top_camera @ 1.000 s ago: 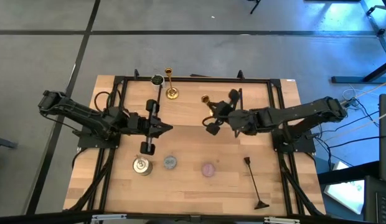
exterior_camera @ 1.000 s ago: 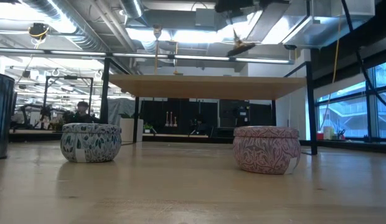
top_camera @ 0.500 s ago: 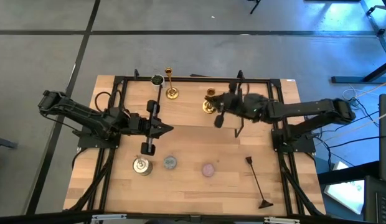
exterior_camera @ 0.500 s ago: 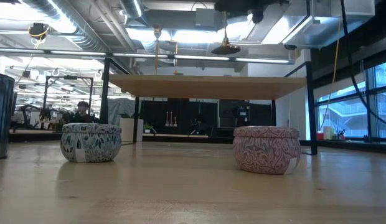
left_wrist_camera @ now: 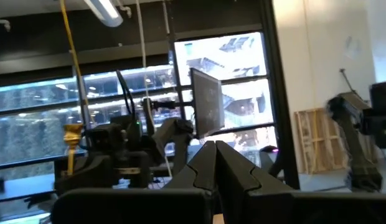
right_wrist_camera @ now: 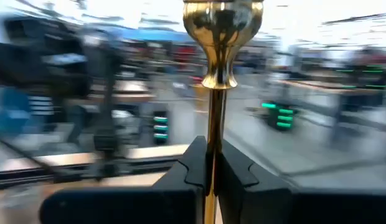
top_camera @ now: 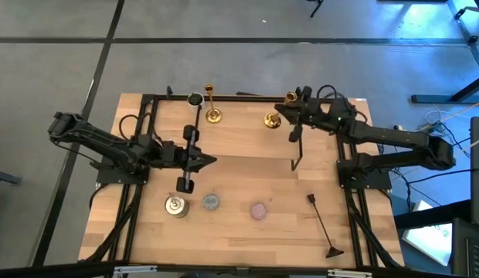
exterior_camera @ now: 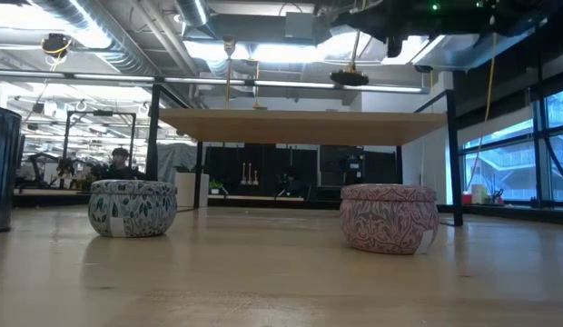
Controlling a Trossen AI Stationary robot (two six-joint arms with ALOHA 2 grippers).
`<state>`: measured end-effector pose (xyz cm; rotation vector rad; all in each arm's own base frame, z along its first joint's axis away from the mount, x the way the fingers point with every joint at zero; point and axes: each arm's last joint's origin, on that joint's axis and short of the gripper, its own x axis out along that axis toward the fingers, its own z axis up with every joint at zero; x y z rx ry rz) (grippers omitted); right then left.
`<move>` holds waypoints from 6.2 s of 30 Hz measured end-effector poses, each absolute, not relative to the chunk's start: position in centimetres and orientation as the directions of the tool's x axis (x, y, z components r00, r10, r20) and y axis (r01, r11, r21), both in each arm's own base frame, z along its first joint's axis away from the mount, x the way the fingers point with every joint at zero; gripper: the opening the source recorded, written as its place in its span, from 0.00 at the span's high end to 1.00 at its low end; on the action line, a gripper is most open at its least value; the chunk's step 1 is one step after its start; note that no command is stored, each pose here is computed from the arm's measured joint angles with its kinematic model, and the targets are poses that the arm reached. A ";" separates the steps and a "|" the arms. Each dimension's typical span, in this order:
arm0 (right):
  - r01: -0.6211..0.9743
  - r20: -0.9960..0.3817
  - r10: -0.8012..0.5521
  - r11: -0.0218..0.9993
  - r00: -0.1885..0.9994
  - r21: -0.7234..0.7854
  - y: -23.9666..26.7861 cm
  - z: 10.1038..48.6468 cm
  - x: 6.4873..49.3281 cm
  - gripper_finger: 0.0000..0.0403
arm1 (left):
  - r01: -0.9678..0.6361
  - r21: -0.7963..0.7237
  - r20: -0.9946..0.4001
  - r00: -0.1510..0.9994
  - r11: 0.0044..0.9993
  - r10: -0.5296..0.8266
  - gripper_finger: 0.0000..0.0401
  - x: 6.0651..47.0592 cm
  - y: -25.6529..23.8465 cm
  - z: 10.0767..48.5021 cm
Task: Pick & Place candle stick holders
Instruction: Put the gold candle holder on the shelf
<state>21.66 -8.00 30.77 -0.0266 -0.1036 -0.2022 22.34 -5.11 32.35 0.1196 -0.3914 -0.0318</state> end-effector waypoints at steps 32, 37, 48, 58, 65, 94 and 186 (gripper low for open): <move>0.527 -0.105 -0.517 0.832 0.850 0.173 -14.8 27.2 20.6 0.96 | -0.017 0.075 0.362 0.932 0.997 -0.011 1.00 22.8 -5.1 31.9; 0.525 -0.142 -0.506 0.836 0.851 0.163 -14.6 26.9 20.6 0.96 | -0.018 0.076 0.366 0.931 0.997 -0.011 1.00 22.8 -5.1 31.9; 0.439 -0.149 -0.424 0.895 0.893 0.082 -13.1 26.8 21.6 0.96 | 0.012 0.097 0.373 0.927 0.995 -0.048 1.00 22.8 -5.2 32.1; 0.470 -0.165 -0.457 0.881 0.874 0.052 -12.3 26.8 21.8 0.96 | 0.026 0.095 0.374 0.926 0.995 -0.060 1.00 22.8 -5.5 32.1; 0.489 -0.191 -0.473 0.870 0.860 0.052 -11.4 27.0 21.5 0.96 | 0.032 0.097 0.381 0.922 0.995 -0.067 1.00 22.7 -5.7 32.2; 0.526 -0.221 -0.515 0.850 0.828 -0.010 -10.3 27.0 21.5 0.96 | 0.049 0.112 0.401 0.912 0.992 -0.091 0.99 22.4 -6.4 32.4; 0.528 -0.256 -0.515 0.849 0.818 -0.019 -10.3 26.7 21.5 0.92 | 0.055 0.106 0.402 0.911 0.993 -0.093 0.99 22.4 -6.4 32.4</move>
